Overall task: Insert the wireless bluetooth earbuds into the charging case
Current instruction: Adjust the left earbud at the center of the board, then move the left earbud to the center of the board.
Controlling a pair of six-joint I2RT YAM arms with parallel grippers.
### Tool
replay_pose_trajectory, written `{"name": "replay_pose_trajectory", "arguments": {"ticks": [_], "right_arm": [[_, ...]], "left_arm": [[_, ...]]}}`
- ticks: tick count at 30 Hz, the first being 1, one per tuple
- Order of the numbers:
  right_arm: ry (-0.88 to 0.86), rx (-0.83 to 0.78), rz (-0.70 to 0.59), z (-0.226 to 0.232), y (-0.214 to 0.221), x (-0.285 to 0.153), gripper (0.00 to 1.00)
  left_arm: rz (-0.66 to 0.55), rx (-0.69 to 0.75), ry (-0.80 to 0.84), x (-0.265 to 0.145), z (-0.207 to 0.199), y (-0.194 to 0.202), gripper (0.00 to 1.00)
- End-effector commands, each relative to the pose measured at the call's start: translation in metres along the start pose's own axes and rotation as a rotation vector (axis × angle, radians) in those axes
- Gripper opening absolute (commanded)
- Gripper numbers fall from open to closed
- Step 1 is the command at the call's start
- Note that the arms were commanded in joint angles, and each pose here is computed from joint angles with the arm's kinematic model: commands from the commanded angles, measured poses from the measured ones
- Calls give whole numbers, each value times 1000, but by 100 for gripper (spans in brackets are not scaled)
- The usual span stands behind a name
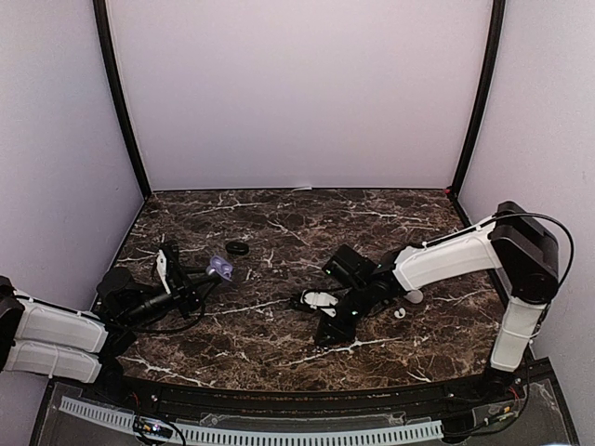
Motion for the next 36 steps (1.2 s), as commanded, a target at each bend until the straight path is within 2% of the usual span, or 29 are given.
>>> {"name": "replay_pose_trajectory", "arguments": {"ticks": [1,3,7,21,36], "right_arm": [[-31,0,-20,12,7,-6,23],[-48,-4,-28,15,9,-7,20],[-68,-2,-22,17,12,-6,20],[-96,1,-89,28,8,-22,28],[-81,56,-53,28,27,-16,29]], "left_arm": [[-37,20,9,-1,-1,-8,19],[-37,19,10,-1,-1,-8,19],[-38,20,11,-1,-1,-8,19],[-39,20,14,-1,-2,-9,19],[-36,21,13,-1,-2,-8,19]]}}
Point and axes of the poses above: each gripper's point midway between its finger pads, its own x axis out along the fingers, its own z axis along the line the jaws close on, y = z × x, the point moved 5 cm from there along -x, back along the fingers, and after that the axes turned 4 degrees about x, right-handed, at the moved point
